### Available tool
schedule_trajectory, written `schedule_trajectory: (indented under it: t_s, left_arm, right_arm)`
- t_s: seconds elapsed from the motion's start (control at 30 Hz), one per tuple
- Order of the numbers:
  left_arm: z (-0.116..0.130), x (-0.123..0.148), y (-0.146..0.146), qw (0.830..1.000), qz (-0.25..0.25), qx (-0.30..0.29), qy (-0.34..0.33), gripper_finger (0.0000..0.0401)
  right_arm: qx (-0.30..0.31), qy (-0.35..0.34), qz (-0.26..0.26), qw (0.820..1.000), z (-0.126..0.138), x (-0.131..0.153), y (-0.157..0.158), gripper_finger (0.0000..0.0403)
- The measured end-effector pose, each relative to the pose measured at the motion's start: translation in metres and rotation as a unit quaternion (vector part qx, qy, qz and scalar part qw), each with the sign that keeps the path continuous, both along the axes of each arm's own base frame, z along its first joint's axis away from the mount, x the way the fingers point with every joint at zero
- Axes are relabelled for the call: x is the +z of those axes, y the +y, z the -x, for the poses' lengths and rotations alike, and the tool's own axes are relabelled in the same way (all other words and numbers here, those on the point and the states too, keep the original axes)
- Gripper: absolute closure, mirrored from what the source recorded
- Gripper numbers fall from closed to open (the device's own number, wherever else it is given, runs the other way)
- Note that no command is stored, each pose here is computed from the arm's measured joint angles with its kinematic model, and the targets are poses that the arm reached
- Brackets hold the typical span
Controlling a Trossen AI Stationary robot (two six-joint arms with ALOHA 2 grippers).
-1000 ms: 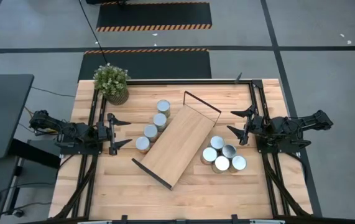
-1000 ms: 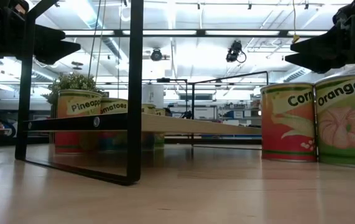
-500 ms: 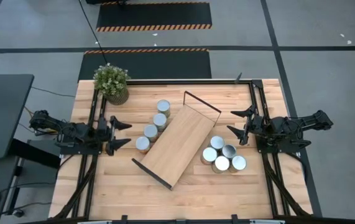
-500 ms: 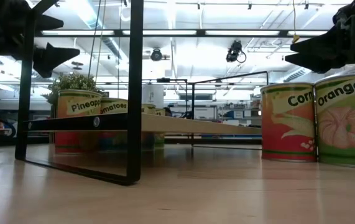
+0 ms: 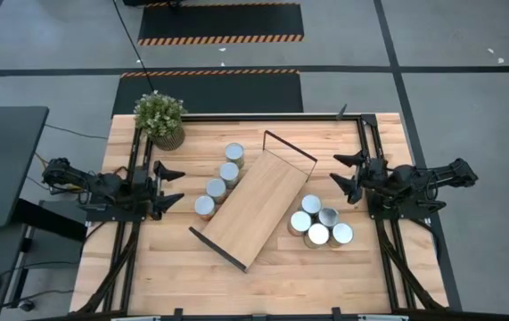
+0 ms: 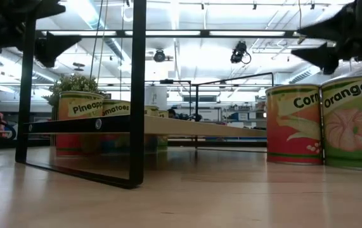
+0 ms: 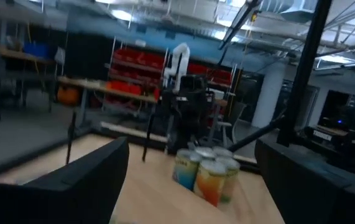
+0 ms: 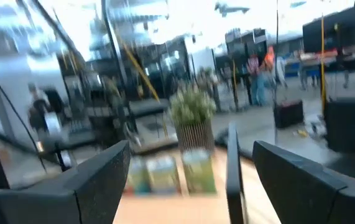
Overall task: Pick and place cans onto a shelf
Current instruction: Put the canned cherries on the shelf
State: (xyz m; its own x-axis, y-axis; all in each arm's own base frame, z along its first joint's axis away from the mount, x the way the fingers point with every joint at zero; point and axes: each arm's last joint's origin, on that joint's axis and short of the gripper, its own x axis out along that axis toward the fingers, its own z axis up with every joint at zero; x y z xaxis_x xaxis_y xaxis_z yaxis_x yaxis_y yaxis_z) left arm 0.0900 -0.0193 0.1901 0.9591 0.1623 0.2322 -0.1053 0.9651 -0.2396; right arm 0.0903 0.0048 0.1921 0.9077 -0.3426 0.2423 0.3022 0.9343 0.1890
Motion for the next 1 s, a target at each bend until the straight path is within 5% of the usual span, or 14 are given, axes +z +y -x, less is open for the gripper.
schedule_trajectory:
  t_s: [0.47, 0.73, 1.0]
  left_arm:
    - [0.005, 0.014, 0.003, 0.997, -0.022, 0.033, -0.063, 0.0046]
    - [0.003, 0.011, 0.0, 0.998, -0.041, -0.008, -0.053, 0.0046]
    - [0.003, 0.01, 0.002, 0.997, -0.064, 0.029, -0.039, 0.0046]
  right_arm:
    - [0.024, -0.052, 0.015, 0.998, 0.001, 0.033, 0.001, 0.0056]
    - [0.042, -0.005, 0.033, 0.999, -0.014, 0.028, 0.005, 0.0056]
    - [0.043, 0.098, 0.056, 0.993, -0.04, 0.03, 0.01, 0.0056]
